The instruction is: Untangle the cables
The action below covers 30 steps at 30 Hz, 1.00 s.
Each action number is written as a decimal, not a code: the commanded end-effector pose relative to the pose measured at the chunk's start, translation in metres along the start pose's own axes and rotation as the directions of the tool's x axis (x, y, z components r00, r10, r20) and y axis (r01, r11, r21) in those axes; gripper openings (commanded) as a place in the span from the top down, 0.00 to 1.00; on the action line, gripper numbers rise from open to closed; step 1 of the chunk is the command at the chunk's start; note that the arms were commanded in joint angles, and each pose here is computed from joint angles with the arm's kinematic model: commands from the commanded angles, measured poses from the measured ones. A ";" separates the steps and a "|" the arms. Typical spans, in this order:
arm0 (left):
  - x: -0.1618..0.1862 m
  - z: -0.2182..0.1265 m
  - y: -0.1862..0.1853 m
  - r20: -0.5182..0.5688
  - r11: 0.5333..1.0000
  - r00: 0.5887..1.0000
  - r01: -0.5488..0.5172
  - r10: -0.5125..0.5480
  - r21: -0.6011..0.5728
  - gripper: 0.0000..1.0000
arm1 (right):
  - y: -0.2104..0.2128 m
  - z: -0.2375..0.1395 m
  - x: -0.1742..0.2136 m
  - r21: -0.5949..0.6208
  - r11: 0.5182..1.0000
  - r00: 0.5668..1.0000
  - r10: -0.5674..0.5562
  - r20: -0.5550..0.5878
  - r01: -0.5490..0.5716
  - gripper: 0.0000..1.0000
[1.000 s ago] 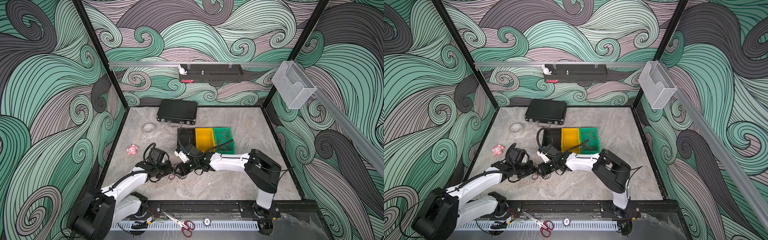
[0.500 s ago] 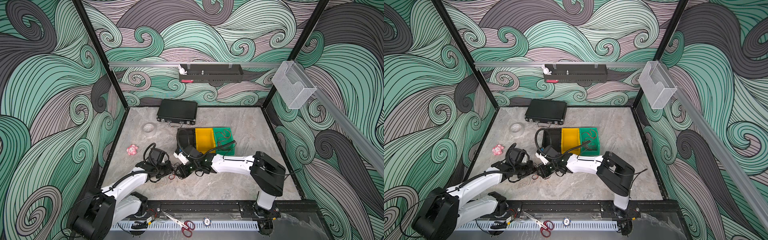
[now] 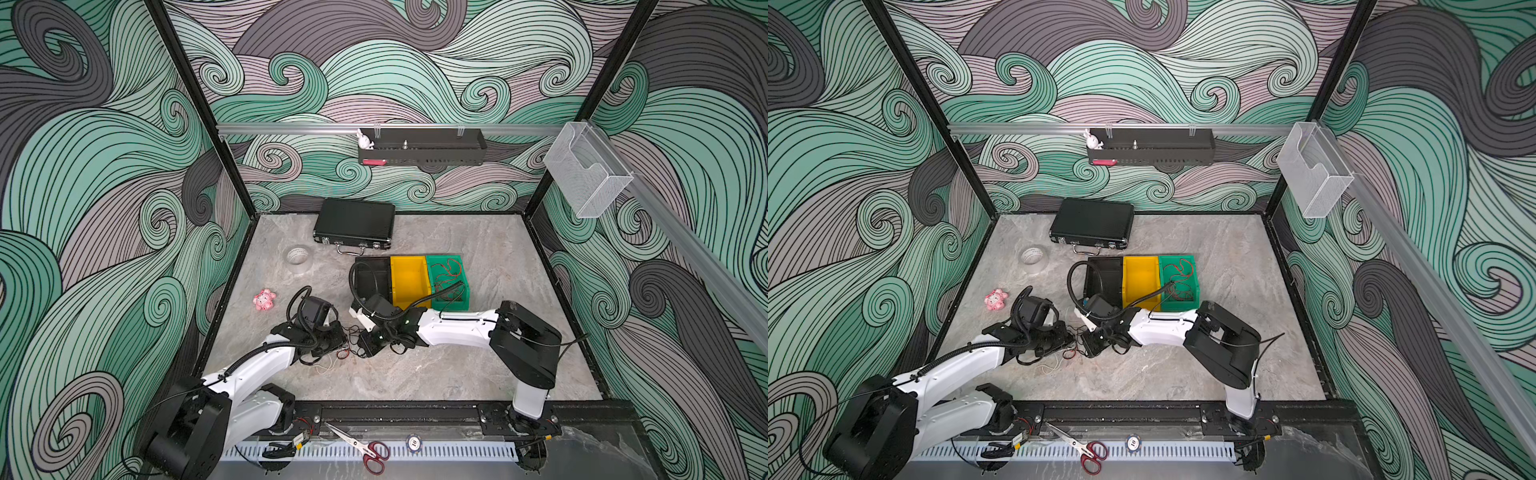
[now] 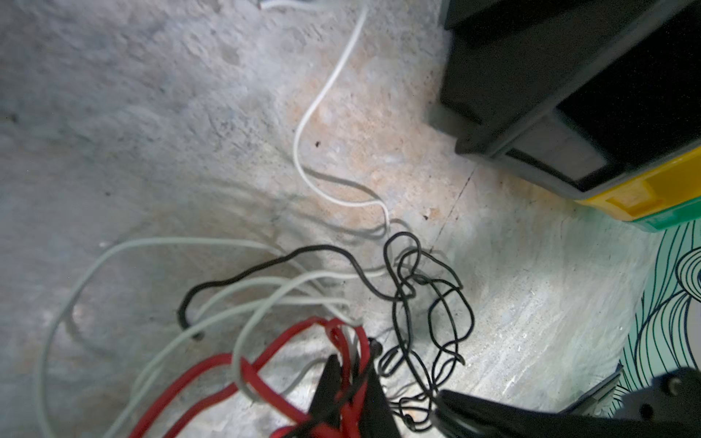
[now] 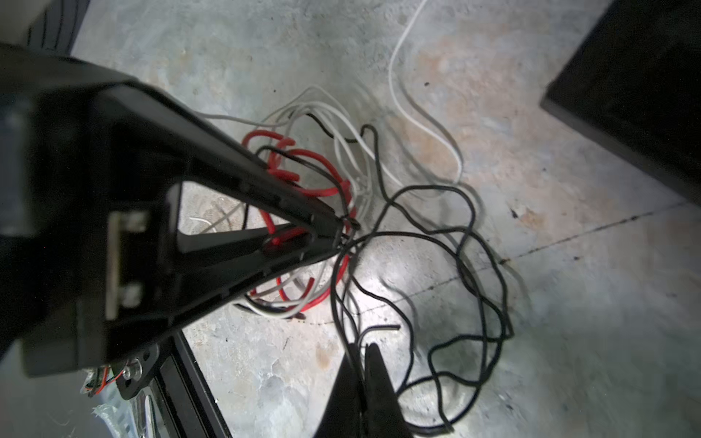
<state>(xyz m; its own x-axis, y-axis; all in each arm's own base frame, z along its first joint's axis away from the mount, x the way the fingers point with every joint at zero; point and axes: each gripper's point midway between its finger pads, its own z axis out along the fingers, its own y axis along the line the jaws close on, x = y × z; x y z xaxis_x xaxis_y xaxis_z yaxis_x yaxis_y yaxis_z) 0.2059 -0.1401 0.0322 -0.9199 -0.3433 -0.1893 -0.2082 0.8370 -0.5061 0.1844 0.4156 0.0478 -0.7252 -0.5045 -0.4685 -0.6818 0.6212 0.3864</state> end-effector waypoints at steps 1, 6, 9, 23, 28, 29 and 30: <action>-0.002 -0.005 0.001 0.016 1.000 1.000 0.000 0.000 -0.016 0.89 | -0.019 -0.020 -0.001 0.087 0.996 0.999 0.010 0.030 -0.012 0.99; -0.002 -0.006 0.003 0.025 1.000 1.000 0.003 -0.003 -0.024 0.89 | -0.044 -0.044 0.004 0.127 0.988 0.995 0.074 0.072 -0.083 1.00; -0.003 -0.007 0.003 0.030 1.000 1.000 0.003 -0.002 -0.028 0.89 | -0.061 -0.058 0.009 0.159 0.980 0.990 0.109 0.094 -0.123 1.00; -0.004 -0.008 -0.003 0.027 1.000 1.000 -0.002 0.002 -0.004 0.75 | -0.115 -0.108 0.035 0.262 0.935 0.966 0.201 0.163 -0.239 1.00; -0.004 -0.008 -0.003 0.027 1.000 1.000 0.003 -0.003 -0.004 0.77 | -0.114 -0.115 0.036 0.250 0.937 0.963 0.206 0.173 -0.245 1.00; -0.004 -0.008 -0.002 0.029 1.000 1.000 0.005 -0.005 -0.005 0.78 | -0.113 -0.117 0.036 0.245 0.938 0.963 0.205 0.177 -0.245 1.00; -0.005 -0.009 -0.001 0.032 1.000 0.999 0.008 -0.007 -0.011 0.80 | -0.113 -0.119 0.035 0.246 0.938 0.963 0.202 0.180 -0.243 1.00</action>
<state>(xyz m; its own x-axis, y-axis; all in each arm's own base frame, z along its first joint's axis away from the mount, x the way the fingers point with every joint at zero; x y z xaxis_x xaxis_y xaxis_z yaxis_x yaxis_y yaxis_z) 0.2060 -0.1394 0.0375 -0.9155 -0.3462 -0.2051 -0.2029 0.8374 -0.5076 0.2259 0.2651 0.0813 -0.8159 -0.2563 -0.5183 -0.4524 0.8412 0.2961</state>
